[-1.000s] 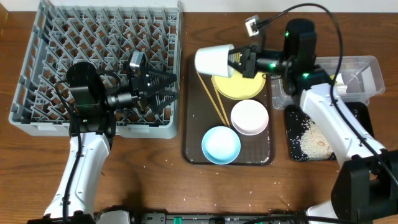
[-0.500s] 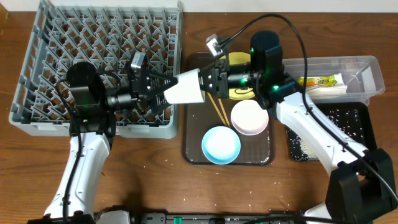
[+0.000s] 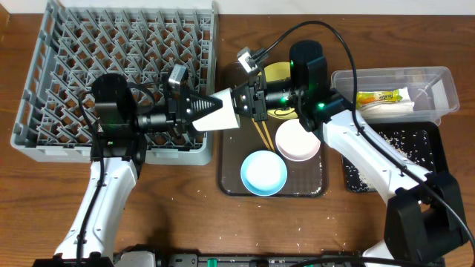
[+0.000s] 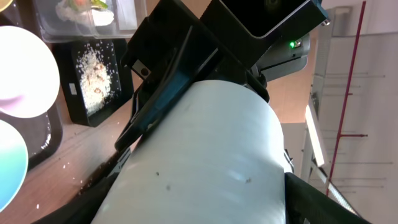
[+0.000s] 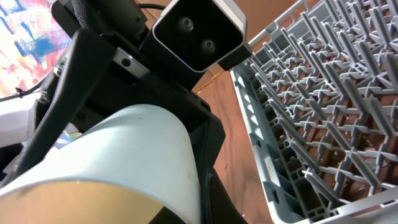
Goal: Sort waste into correct bins and load items into the dishwasher
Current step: 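Place the white cup into the dish rack with the left gripper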
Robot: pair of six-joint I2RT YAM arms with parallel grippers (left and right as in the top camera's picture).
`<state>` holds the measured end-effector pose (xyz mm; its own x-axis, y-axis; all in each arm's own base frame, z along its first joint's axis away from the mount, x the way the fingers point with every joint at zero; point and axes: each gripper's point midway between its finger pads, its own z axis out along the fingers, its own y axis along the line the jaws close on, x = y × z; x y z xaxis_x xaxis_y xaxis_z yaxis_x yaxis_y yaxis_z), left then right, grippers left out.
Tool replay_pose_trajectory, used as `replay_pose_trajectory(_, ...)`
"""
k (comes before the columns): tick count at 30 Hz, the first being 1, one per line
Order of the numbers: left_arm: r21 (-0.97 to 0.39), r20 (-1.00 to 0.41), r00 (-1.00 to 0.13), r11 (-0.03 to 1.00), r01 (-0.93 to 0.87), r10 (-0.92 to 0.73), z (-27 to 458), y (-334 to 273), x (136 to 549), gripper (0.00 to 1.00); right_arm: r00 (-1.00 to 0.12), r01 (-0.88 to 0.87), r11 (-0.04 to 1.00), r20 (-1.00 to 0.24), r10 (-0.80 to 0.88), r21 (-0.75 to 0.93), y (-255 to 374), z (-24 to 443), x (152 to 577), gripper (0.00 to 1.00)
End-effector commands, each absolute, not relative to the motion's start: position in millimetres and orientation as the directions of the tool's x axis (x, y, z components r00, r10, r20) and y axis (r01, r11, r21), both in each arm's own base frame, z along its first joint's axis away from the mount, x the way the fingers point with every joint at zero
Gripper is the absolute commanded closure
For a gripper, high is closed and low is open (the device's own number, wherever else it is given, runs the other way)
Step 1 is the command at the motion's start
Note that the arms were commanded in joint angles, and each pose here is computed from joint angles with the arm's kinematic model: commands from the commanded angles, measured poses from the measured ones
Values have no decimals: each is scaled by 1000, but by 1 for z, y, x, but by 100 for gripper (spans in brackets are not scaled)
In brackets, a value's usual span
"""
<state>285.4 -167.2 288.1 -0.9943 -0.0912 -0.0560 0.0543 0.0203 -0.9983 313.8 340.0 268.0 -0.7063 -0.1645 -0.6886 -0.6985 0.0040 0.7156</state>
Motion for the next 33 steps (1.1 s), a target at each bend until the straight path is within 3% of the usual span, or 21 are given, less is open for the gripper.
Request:
replay_pose_trajectory(1,-996,-85,-995,14,85,-60,294,-170,280,37,-720,-679,-7,-668,-188,734,345,258,310,99)
replay_pose_trajectory(4,-996,-85,-995,15,85,-60,294,-170,280,46,-719,-681,-7,-670,-185,732,345,258,311,98)
replay_pose_trajectory(7,-996,-86,-995,15,85,-60,294,-170,280,53,-719,-683,2,-672,-176,731,342,259,315,85)
replay_pose_trajectory(10,-996,-91,-994,15,90,-60,294,-170,280,60,-724,-683,22,-672,-155,731,333,259,324,62)
replay_pose_trajectory(14,-992,-124,-990,17,124,-61,294,-170,280,66,-734,-678,65,-670,-111,732,312,258,344,41)
replay_pose_trajectory(17,-985,-173,-982,26,172,-77,294,-169,283,71,-750,-659,131,-659,-54,740,286,255,368,20)
replay_pose_trajectory(20,-972,-236,-964,52,231,-127,292,-168,293,72,-765,-632,201,-644,-9,749,259,247,386,8)
replay_pose_trajectory(25,-957,-281,-897,175,233,-342,278,-157,335,78,-818,-512,435,-575,16,741,229,200,404,1)
replay_pose_trajectory(33,-875,-255,-772,479,-73,-583,202,-111,368,78,-847,-401,644,-531,9,651,211,171,402,1)
